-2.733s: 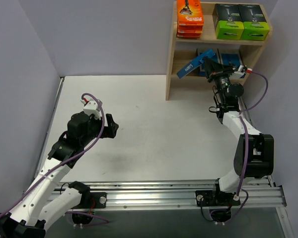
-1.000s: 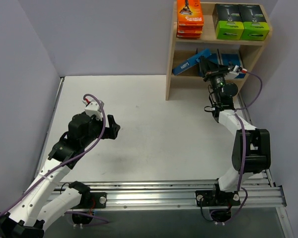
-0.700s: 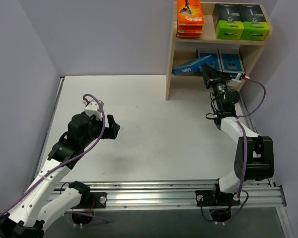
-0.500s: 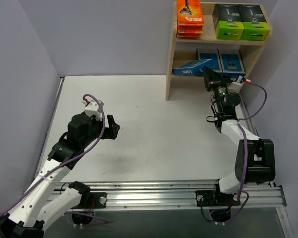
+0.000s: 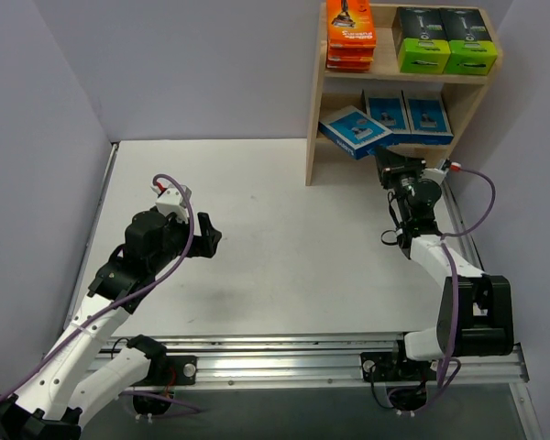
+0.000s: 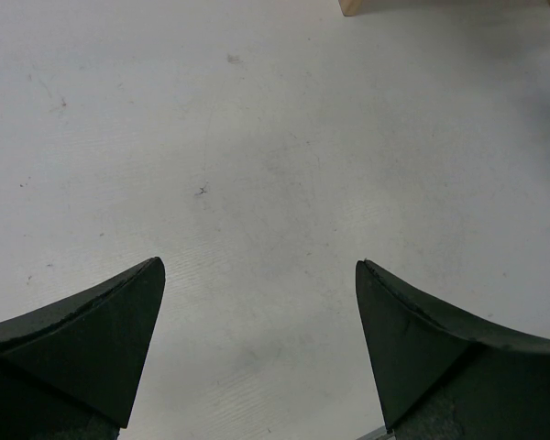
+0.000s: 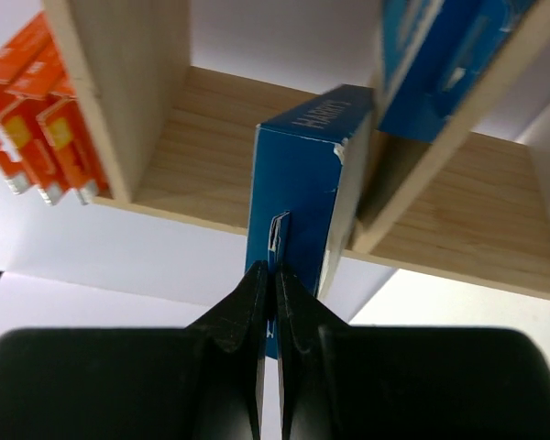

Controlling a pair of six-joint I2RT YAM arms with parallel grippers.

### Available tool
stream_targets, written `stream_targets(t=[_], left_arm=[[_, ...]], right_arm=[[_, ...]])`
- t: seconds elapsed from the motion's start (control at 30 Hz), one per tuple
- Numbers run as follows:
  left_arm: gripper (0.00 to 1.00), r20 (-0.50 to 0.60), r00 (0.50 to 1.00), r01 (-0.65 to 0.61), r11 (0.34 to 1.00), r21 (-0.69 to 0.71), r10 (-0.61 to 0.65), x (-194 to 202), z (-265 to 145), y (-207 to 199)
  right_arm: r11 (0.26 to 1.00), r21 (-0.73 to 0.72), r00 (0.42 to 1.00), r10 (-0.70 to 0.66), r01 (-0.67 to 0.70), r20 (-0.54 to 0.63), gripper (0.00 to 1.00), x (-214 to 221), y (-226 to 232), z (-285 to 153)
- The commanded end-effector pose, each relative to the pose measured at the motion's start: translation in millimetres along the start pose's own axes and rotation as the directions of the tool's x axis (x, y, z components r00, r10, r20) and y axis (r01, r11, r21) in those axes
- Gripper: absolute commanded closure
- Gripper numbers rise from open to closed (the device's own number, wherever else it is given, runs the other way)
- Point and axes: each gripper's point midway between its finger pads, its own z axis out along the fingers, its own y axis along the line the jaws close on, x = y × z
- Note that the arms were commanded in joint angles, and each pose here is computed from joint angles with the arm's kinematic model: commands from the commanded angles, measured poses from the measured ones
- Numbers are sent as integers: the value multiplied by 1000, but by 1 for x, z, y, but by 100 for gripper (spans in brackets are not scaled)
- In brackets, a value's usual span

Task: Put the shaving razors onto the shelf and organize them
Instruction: Place the shaving razor onto shelf

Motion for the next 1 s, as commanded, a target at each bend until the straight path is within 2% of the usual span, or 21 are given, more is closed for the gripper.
stream_targets(t=[0.0, 0.3, 0.97], left_arm=[[6, 39, 999, -1, 1000, 10, 1, -11, -2, -3], [6, 34, 999, -1, 1000, 8, 1, -10, -1, -3], [6, 38, 999, -2, 1000, 1, 2, -11, -2, -2]], right_arm=[[998, -8, 998, -61, 61, 28, 100, -3, 11, -6], [997, 37, 996, -72, 71, 42, 100, 5, -5, -9], [996, 58, 996, -57, 61, -68, 97, 57, -11, 12]])
